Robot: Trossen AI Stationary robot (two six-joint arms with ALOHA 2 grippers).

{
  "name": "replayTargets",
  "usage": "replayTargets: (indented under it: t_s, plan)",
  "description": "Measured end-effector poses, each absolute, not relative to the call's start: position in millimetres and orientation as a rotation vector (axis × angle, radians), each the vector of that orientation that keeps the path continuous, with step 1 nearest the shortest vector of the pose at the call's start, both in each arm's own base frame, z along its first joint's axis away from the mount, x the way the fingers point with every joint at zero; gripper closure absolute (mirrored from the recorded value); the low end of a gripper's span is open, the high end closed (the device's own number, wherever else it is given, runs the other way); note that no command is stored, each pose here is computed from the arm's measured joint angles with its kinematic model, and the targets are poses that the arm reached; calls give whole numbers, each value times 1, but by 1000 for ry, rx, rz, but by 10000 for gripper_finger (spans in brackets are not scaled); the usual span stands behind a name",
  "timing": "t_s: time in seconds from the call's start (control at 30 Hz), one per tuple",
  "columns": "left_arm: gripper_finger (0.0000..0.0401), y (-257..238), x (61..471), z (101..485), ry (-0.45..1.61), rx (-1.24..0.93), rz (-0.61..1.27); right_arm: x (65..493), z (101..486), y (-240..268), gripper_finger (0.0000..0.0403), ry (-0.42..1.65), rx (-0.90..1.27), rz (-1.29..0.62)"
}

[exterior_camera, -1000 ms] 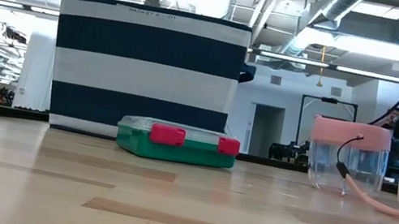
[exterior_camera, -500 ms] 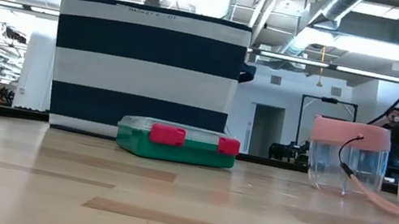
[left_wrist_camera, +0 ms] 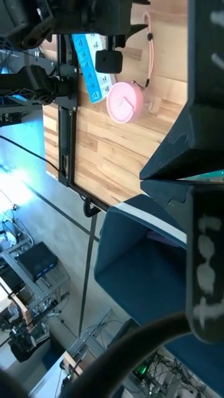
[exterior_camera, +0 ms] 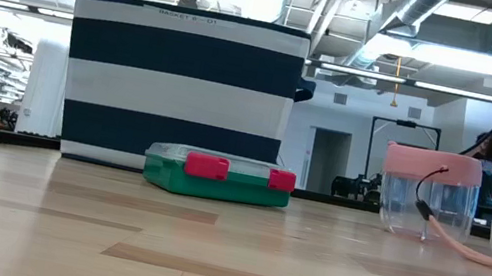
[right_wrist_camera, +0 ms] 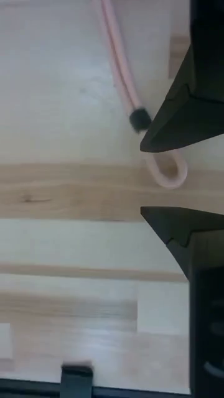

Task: Pick & place medical supplies in basket/bin
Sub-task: Put the pink container into the blue bin

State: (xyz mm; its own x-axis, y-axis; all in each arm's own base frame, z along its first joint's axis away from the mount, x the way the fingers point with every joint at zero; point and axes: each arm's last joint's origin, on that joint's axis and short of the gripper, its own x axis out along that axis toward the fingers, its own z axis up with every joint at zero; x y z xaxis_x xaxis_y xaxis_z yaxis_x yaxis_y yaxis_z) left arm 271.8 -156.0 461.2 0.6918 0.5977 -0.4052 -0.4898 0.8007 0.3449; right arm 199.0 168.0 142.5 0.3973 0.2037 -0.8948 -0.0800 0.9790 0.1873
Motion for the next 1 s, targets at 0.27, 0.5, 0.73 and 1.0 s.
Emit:
replayTargets:
  t_s: [0.27,0.5,0.73,1.0]
  plan:
    - [401,-156,272,461,529,216,612,199,134,168,261,1204,198,107]
    - [401,-156,272,461,530,219,611,200,134,170,262,1220,371,7]
    - [401,-156,272,461,529,219,612,205,141,173,266,1201,388,18]
    - [401,-156,272,461,529,220,612,199,138,168,266,1266,399,-73]
